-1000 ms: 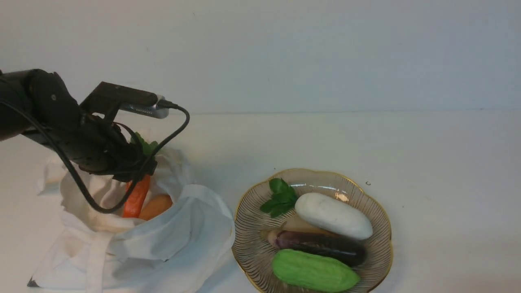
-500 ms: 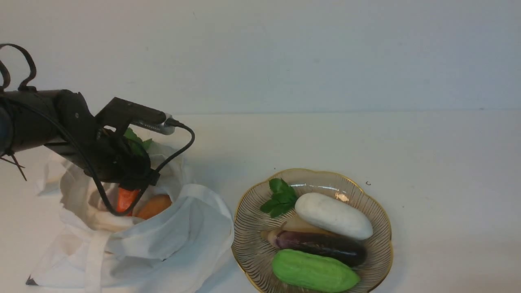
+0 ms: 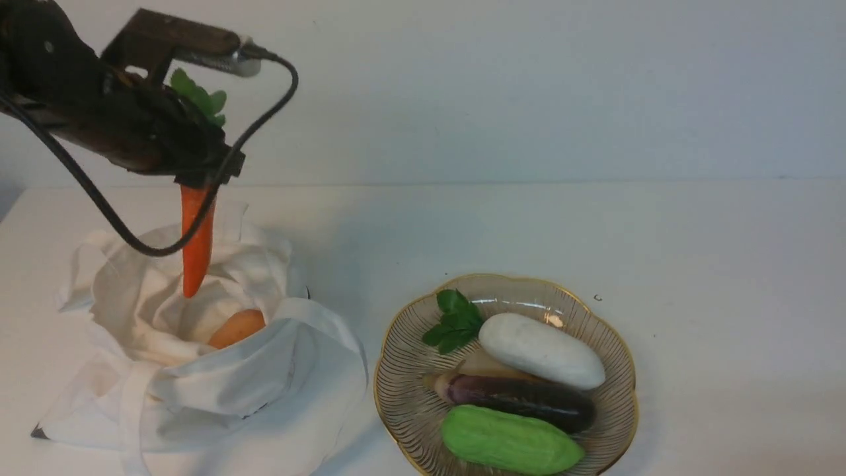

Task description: Take vegetables from cloth bag on white table place on plate.

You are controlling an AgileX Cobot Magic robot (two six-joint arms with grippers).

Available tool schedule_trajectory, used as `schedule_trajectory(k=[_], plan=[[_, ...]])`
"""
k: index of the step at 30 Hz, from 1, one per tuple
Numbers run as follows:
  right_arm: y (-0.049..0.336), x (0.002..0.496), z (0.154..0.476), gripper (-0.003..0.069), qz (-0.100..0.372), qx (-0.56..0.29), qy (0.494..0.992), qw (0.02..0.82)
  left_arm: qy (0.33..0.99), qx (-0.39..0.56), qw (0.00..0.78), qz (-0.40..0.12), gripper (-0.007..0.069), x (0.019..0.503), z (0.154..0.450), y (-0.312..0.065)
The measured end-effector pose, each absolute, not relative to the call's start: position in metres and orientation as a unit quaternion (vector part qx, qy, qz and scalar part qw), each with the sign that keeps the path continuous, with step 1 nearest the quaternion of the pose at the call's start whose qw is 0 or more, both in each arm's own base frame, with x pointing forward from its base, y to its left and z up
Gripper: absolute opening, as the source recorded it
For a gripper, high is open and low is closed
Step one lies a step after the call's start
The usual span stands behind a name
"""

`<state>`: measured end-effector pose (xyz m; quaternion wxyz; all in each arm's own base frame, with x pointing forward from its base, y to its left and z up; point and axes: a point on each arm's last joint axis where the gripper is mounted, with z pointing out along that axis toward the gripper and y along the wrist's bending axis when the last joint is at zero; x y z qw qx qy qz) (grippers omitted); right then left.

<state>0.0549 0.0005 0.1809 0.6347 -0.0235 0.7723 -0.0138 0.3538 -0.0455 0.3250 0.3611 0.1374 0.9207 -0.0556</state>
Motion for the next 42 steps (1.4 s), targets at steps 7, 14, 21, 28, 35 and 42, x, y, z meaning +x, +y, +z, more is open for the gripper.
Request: schedule_trajectory(k=[7,14,21,28,35,42], plan=[[0.001,0.055,0.181,-0.0015,-0.014,-0.024,0.772,0.635,0.871,0.217,0.391,-0.203,0.0346,0.310,0.370,-0.110],[0.001,0.055,0.181,-0.0015,-0.014,-0.024,0.772,0.635,0.849,0.321,0.328,-0.260,0.0346,0.303,0.335,-0.185],[0.001,0.055,0.181,-0.0015,-0.014,-0.024,0.772,0.635,0.883,0.316,0.239,-0.251,0.0346,0.332,0.258,-0.210],[0.001,0.055,0.181,-0.0015,-0.014,-0.024,0.772,0.635,0.902,0.299,0.203,-0.237,0.0359,0.349,0.207,-0.217],[0.001,0.055,0.181,-0.0015,-0.014,-0.024,0.772,0.635,0.904,0.298,0.198,-0.237,0.0571,0.351,0.202,-0.217],[0.001,0.055,0.181,-0.0015,-0.014,-0.024,0.772,0.635,0.902,0.293,0.199,-0.246,0.0564,0.345,0.222,-0.211]])
